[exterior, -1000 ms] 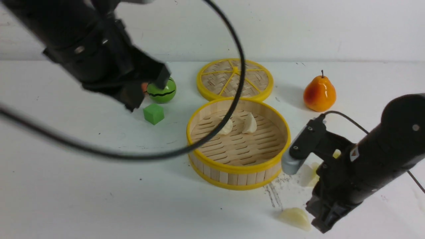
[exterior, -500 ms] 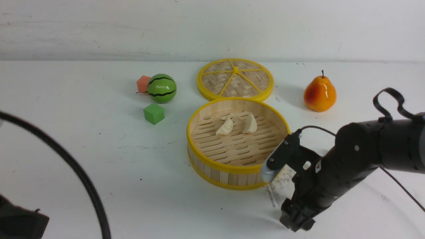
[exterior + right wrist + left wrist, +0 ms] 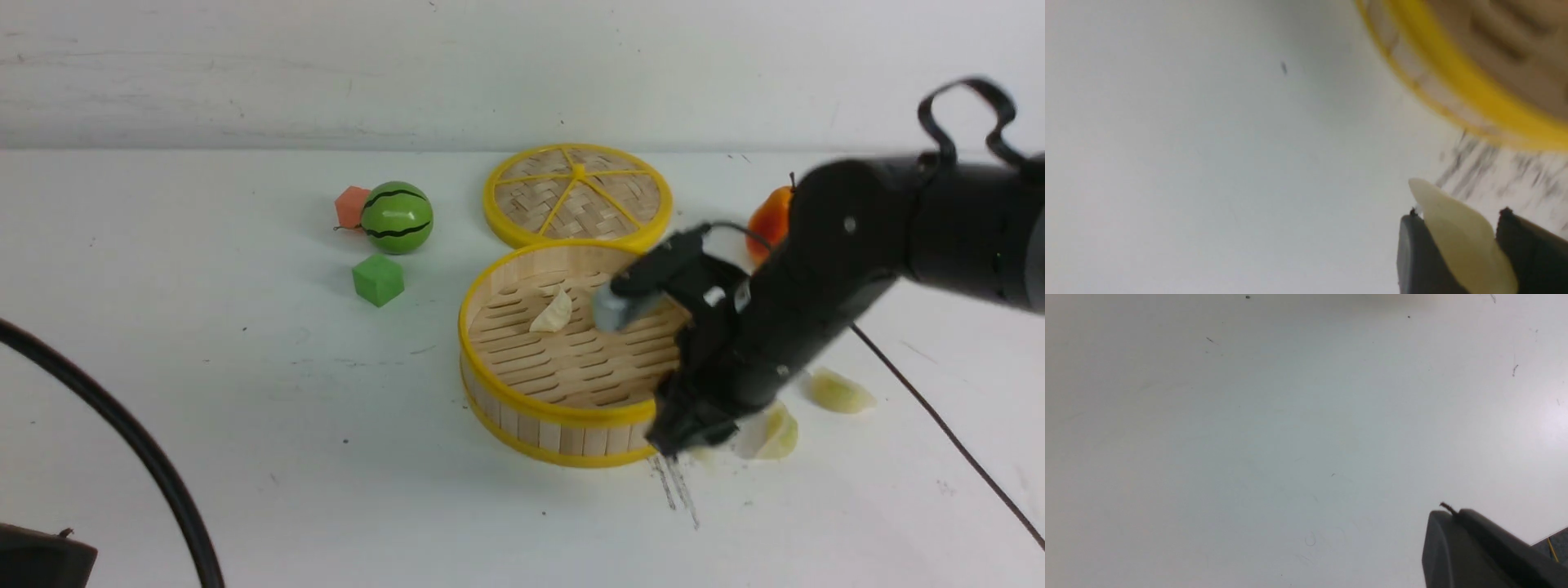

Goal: Put the dumplings into the steamer on the white table.
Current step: 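Place the dumpling in the bamboo steamer basket with the right gripper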

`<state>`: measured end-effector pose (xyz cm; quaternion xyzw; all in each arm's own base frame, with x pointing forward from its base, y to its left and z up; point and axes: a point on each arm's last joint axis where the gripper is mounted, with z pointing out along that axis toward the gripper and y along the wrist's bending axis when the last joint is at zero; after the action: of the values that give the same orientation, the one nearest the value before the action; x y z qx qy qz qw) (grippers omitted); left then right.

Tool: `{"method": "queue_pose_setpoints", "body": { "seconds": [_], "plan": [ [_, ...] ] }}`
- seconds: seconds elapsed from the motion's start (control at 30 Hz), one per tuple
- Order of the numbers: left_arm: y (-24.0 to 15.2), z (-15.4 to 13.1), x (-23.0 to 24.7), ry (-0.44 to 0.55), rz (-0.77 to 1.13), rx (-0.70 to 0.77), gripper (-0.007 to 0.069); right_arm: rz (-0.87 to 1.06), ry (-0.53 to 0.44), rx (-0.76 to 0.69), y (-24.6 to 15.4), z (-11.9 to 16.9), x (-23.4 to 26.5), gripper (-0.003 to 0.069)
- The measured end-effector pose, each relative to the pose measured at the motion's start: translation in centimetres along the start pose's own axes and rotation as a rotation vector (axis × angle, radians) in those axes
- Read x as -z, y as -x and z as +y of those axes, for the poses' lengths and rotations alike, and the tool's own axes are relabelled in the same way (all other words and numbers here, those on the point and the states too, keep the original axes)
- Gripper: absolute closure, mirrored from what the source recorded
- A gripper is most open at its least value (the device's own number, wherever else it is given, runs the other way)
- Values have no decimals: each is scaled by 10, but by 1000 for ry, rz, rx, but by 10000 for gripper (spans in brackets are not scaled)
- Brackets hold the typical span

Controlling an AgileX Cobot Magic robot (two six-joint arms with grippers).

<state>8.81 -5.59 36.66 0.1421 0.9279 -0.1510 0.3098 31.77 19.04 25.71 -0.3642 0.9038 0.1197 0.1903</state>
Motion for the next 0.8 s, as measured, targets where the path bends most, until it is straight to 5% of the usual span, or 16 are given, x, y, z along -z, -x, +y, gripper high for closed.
{"method": "queue_pose_setpoints", "body": {
  "seconds": [0.23,0.57,0.8],
  "plan": [
    [1,0,0,-2,-10,-23,639,-181,-20,-45,68,10,12,418],
    [-3,1,0,6,28,-26,639,-132,-58,-155,86,-16,-92,419],
    [-4,3,0,30,46,-34,639,-104,-56,-182,83,-18,-102,244]
  ]
}}
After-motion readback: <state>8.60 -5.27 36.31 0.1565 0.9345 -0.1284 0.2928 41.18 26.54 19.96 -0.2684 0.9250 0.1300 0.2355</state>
